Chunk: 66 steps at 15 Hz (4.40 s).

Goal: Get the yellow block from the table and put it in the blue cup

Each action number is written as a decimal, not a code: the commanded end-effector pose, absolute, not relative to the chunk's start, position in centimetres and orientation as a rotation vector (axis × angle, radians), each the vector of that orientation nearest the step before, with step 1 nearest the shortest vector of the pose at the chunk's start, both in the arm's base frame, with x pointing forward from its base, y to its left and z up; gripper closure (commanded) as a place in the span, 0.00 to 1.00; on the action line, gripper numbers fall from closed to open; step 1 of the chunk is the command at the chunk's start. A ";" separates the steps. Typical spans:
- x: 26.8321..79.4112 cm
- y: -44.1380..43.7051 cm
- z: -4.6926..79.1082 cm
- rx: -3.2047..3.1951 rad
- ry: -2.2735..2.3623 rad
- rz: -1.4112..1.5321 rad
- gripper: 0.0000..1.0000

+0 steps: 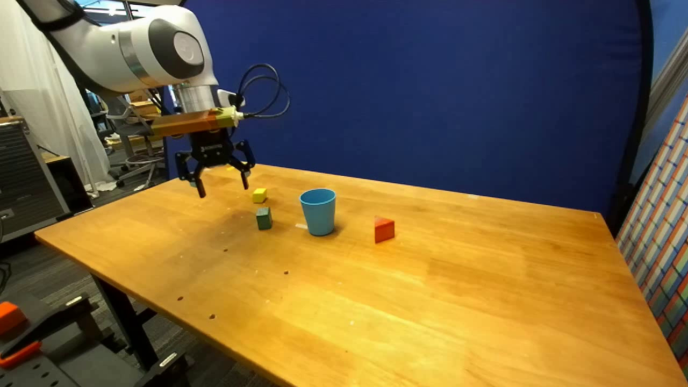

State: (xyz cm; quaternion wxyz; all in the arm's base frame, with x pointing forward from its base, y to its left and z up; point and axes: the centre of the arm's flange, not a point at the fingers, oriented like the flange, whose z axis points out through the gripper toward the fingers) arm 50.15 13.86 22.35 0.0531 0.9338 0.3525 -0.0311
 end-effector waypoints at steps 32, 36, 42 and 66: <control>62.9 22.6 14.1 2.630 1.462 -0.049 0.51; 62.2 20.1 15.9 2.632 1.383 -0.047 0.80; 62.3 8.8 22.6 2.587 1.016 -0.020 0.87; 57.7 -3.3 25.6 2.762 0.514 -0.165 0.87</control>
